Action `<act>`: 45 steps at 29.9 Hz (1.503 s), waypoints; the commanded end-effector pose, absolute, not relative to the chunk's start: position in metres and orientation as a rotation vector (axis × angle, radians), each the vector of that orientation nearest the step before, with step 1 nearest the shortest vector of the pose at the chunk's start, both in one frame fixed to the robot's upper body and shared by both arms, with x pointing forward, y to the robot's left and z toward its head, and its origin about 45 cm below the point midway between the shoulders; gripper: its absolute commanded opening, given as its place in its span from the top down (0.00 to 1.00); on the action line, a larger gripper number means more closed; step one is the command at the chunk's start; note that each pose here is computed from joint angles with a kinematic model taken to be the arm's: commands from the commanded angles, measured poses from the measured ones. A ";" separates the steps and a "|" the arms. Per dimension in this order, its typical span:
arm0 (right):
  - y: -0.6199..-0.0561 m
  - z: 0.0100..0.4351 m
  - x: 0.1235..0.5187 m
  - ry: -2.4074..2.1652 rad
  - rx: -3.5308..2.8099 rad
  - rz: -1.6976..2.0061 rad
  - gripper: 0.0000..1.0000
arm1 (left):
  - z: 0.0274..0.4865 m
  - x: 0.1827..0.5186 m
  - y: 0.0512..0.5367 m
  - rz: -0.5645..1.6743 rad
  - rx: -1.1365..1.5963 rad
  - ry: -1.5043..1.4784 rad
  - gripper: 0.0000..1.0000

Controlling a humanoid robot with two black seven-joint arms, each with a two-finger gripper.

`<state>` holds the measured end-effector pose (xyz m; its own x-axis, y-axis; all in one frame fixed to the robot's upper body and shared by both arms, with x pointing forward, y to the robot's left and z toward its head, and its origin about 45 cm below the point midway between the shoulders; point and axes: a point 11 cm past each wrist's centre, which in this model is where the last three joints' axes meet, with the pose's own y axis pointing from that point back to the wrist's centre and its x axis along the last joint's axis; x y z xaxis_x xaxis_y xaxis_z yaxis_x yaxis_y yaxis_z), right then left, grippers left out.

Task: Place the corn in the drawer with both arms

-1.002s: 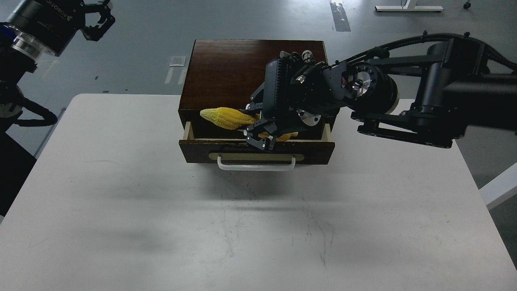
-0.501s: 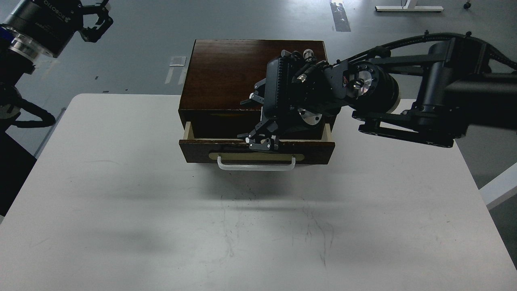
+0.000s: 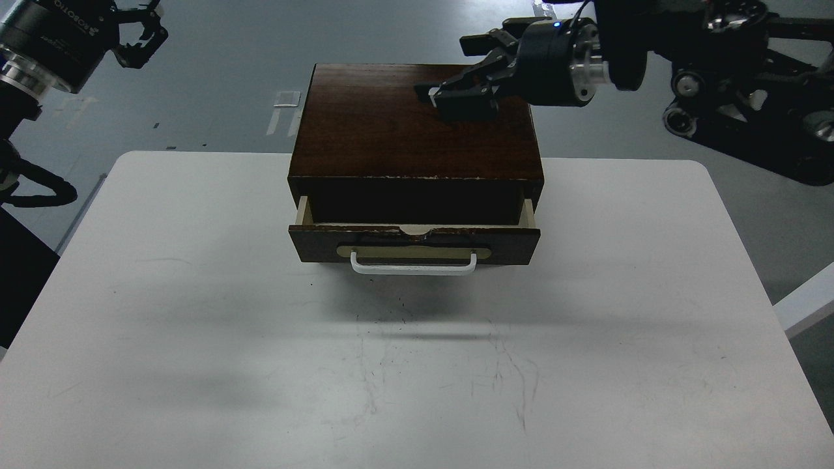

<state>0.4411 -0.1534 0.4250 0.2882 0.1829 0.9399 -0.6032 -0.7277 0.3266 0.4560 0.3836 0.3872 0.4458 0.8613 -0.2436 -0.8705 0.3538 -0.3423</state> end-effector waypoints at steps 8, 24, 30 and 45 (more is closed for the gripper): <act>-0.247 0.459 0.478 -1.115 2.309 0.937 0.00 | 0.375 0.457 0.380 1.123 -0.452 0.050 0.02; -0.365 0.370 0.481 -2.144 2.703 -0.398 0.00 | 0.307 0.457 0.395 1.241 -0.443 0.170 0.02; -0.414 0.319 0.452 -2.391 2.677 -0.811 0.00 | 0.301 0.459 0.406 1.302 -0.532 0.236 0.02; -0.438 0.248 0.434 -2.556 2.510 -1.026 0.00 | 0.275 0.452 0.405 1.332 -0.598 0.317 0.02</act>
